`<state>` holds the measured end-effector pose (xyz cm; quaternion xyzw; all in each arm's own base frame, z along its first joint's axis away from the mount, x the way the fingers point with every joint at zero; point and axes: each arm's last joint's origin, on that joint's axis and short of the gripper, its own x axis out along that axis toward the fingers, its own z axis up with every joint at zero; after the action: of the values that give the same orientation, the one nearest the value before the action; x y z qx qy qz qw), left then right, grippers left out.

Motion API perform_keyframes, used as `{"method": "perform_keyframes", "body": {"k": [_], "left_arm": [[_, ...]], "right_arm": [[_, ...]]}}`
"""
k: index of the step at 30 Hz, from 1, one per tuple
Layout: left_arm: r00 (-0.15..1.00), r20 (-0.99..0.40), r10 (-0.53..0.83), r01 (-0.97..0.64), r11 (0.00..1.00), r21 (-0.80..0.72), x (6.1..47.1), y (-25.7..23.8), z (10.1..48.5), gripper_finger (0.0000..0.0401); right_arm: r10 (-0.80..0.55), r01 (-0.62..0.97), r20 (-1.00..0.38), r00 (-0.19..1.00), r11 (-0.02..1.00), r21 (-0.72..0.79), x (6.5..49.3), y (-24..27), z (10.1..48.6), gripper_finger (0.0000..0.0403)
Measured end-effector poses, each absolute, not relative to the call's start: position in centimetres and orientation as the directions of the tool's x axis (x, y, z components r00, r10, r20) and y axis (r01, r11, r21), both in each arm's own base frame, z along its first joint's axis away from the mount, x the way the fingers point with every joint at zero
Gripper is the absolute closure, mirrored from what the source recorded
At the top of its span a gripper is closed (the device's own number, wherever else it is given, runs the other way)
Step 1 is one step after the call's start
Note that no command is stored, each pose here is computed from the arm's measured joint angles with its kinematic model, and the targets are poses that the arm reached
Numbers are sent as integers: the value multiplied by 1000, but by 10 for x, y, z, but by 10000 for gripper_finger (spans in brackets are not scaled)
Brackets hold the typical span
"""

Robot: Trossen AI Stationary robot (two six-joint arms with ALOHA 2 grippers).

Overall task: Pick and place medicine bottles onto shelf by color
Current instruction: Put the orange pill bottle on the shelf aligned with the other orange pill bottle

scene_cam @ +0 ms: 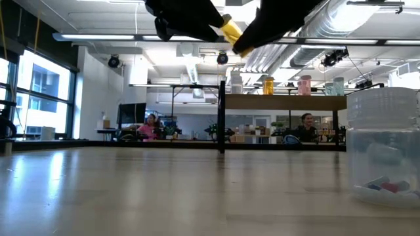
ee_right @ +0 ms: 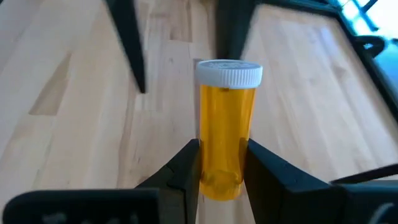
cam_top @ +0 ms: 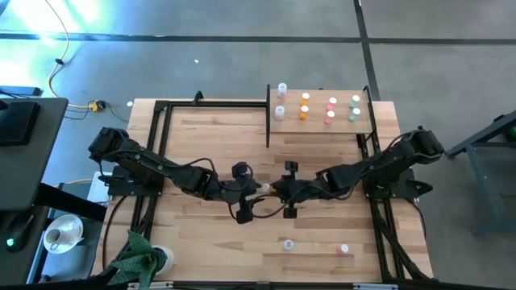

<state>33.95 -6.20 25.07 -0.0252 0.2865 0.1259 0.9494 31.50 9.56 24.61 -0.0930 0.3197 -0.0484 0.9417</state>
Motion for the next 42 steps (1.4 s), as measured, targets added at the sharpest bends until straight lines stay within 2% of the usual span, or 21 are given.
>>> {"method": "perform_keyframes", "body": {"k": [8,11,16,22,29,34,42], "left_arm": [[796,-550,252,-253,964,74,337,-65,246,213],[792,-530,302,-300,949,93,338,-60,247,213],[834,-458,308,-296,950,99,343,-53,247,214],[912,-357,202,-182,979,89,342,-42,231,217],[980,-172,101,-94,994,48,334,-24,220,217],[987,-122,101,-97,994,41,328,-20,212,217],[1000,-19,-11,12,998,66,328,-32,222,217]], "right_arm": [[-276,152,-541,794,953,-263,291,104,266,312],[-303,172,-521,798,943,-284,284,109,271,312],[-305,167,-501,810,938,-303,281,117,272,312],[-312,181,-488,815,937,-298,282,117,273,312],[-301,181,-477,826,942,-283,283,118,275,312],[-281,188,-460,843,953,-238,285,118,277,312],[-204,143,-437,876,975,-169,289,122,281,312]]}}
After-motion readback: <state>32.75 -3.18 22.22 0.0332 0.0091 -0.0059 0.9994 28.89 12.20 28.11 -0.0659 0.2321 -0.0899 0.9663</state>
